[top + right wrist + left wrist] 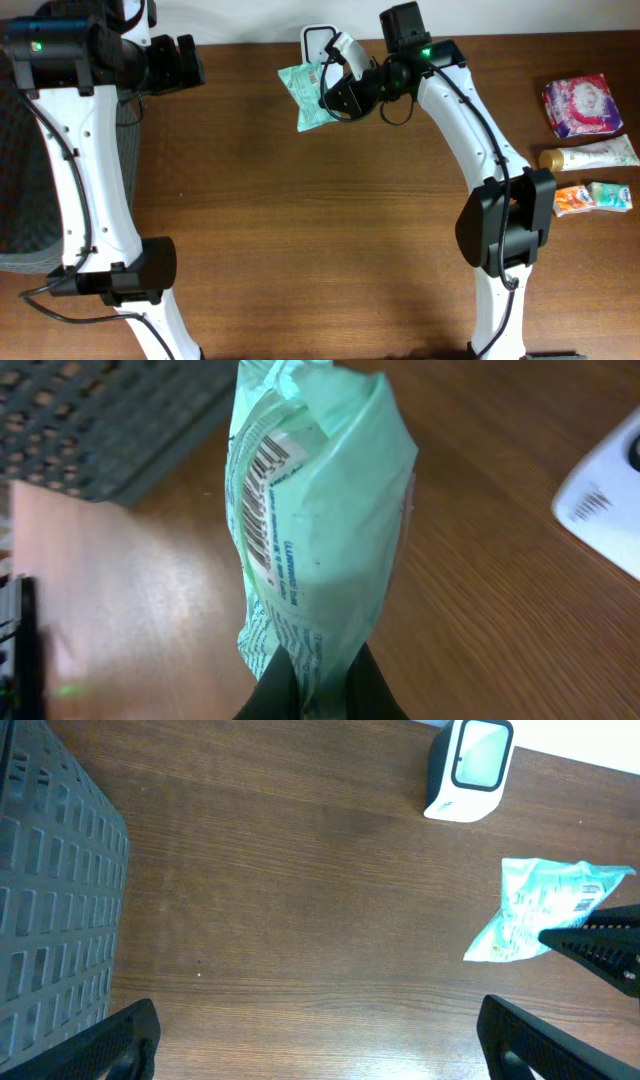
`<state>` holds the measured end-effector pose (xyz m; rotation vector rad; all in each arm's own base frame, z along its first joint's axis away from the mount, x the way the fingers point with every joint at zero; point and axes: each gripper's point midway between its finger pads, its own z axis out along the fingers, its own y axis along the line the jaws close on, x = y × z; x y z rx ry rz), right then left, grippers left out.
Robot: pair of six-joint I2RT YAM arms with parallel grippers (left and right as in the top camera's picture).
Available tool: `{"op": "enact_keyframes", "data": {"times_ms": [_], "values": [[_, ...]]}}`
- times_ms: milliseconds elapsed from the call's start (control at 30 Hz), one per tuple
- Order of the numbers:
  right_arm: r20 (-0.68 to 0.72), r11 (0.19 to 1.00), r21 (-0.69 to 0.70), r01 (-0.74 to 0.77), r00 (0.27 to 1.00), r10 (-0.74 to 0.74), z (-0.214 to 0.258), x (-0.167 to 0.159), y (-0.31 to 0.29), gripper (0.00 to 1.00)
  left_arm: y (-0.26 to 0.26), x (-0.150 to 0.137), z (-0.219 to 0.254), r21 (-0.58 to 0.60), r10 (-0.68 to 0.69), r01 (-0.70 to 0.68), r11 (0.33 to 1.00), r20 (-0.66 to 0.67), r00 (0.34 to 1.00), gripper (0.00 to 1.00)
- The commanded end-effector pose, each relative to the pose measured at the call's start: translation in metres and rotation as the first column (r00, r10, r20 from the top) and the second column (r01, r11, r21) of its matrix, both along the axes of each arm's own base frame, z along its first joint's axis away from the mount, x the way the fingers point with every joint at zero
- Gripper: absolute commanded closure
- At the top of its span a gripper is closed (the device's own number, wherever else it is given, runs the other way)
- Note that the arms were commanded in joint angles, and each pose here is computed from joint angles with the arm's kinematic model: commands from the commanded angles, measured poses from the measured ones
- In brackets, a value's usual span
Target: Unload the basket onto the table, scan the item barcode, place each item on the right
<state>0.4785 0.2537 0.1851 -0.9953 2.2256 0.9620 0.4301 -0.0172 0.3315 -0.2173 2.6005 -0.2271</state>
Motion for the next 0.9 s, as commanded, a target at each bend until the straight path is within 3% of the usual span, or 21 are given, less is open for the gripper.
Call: {"op": "enact_keyframes", "data": {"times_ms": [0, 67, 133, 167, 300, 367, 500, 600, 733, 800, 867], "values": [[0.014, 0.985, -0.109, 0.138, 0.990, -0.137, -0.004, 0.017, -0.014, 0.96, -0.002, -0.006, 0.014, -0.006, -0.009, 0.010, 1.000, 0.038, 0.999, 0.01], [0.048, 0.908, -0.266, 0.324, 0.945, -0.323, -0.021, 0.034, -0.041, 0.96, -0.002, -0.006, 0.014, -0.006, -0.009, 0.010, 1.000, 0.038, 0.999, 0.01], [0.168, 0.685, -0.498, 0.532, 0.834, -0.526, -0.042, 0.041, -0.090, 0.96, -0.002, -0.006, 0.014, -0.006, -0.009, 0.010, 1.000, 0.038, 0.999, 0.01], [0.212, 0.588, -0.575, 0.569, 0.798, -0.565, -0.049, 0.035, -0.107, 0.96, -0.002, -0.006, 0.014, -0.006, -0.010, 0.010, 1.000, 0.038, 0.999, 0.01], [0.294, 0.353, -0.710, 0.609, 0.713, -0.637, -0.058, 0.009, -0.143, 0.96, -0.002, -0.006, 0.014, -0.006, -0.009, 0.010, 1.000, 0.038, 0.999, 0.01], [0.359, 0.205, -0.740, 0.641, 0.633, -0.686, -0.058, -0.005, -0.165, 0.96, -0.002, -0.006, 0.014, -0.006, -0.010, 0.010, 1.000, 0.038, 0.999, 0.01], [0.464, 0.004, -0.774, 0.633, 0.572, -0.676, -0.064, -0.025, -0.199, 0.96, -0.002, -0.006, 0.014, -0.006, -0.009, 0.010, 1.000, 0.038, 0.999, 0.01], [0.442, -0.024, -0.821, 0.571, 0.608, -0.659, -0.092, -0.042, -0.206, 0.96, -0.002, -0.006, 0.014, -0.006, -0.009, 0.010, 1.000, 0.038, 0.999, 0.01], [0.391, 0.000, -0.859, 0.513, 0.655, -0.647, -0.125, -0.061, -0.197, 0.91, -0.002, -0.006, 0.014, -0.006, -0.010, 0.010, 1.000, 0.038, 0.999, 0.01], [0.278, 0.102, -0.882, 0.460, 0.683, -0.676, -0.140, -0.072, -0.176, 0.80, -0.002, -0.006, 0.014, -0.006, -0.009, 0.010, 1.000, 0.038, 0.999, 0.01], [0.143, 0.236, -0.884, 0.404, 0.713, -0.686, -0.150, -0.080, -0.148, 0.78, -0.002, -0.006, 0.014, -0.006, -0.009, 0.010, 1.000, 0.038, 0.999, 0.01]]}}
